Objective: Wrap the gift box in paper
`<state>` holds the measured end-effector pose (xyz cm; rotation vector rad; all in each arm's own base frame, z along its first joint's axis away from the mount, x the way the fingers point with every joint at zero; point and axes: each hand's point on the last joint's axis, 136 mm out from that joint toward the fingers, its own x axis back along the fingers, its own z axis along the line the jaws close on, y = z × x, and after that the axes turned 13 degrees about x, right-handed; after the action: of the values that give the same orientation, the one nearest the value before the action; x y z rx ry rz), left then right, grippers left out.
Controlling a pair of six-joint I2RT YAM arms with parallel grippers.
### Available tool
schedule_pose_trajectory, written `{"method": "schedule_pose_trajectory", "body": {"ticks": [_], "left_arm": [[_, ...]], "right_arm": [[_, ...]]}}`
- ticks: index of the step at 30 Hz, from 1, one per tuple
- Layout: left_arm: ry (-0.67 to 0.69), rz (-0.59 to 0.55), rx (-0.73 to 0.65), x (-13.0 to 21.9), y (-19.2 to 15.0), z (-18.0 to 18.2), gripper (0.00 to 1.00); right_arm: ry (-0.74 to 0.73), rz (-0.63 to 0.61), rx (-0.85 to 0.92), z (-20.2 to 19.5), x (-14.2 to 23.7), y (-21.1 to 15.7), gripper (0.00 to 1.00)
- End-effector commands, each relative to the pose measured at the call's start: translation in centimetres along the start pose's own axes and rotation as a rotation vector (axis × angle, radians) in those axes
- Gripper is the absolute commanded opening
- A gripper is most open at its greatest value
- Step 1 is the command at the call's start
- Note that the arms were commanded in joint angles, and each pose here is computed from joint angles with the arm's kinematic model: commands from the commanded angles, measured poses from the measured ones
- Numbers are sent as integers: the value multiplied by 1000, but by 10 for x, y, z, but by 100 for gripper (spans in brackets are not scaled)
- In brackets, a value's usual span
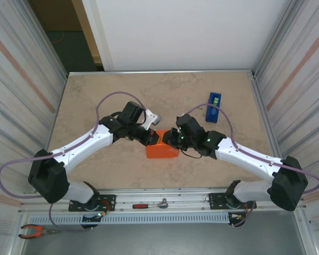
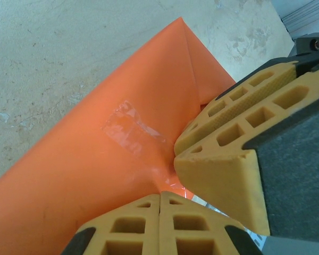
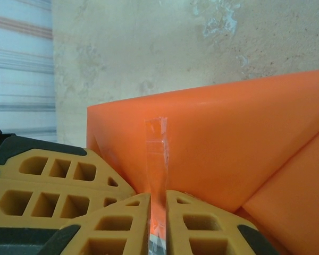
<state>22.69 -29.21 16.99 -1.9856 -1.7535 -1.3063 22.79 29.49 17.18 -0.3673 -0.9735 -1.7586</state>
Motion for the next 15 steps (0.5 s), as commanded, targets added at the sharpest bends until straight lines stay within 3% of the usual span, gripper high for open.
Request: {"method": "schedule_pose_trajectory", "body": {"ticks": [1,15], "left_arm": [[87,82,28,-8,-27,24,0],[87,91,34,-10,-31,26,0]], "right_arm": [[-142,122,11,-40,-4,-31,17],[-158,142,37,-41,2,-32,20]]}}
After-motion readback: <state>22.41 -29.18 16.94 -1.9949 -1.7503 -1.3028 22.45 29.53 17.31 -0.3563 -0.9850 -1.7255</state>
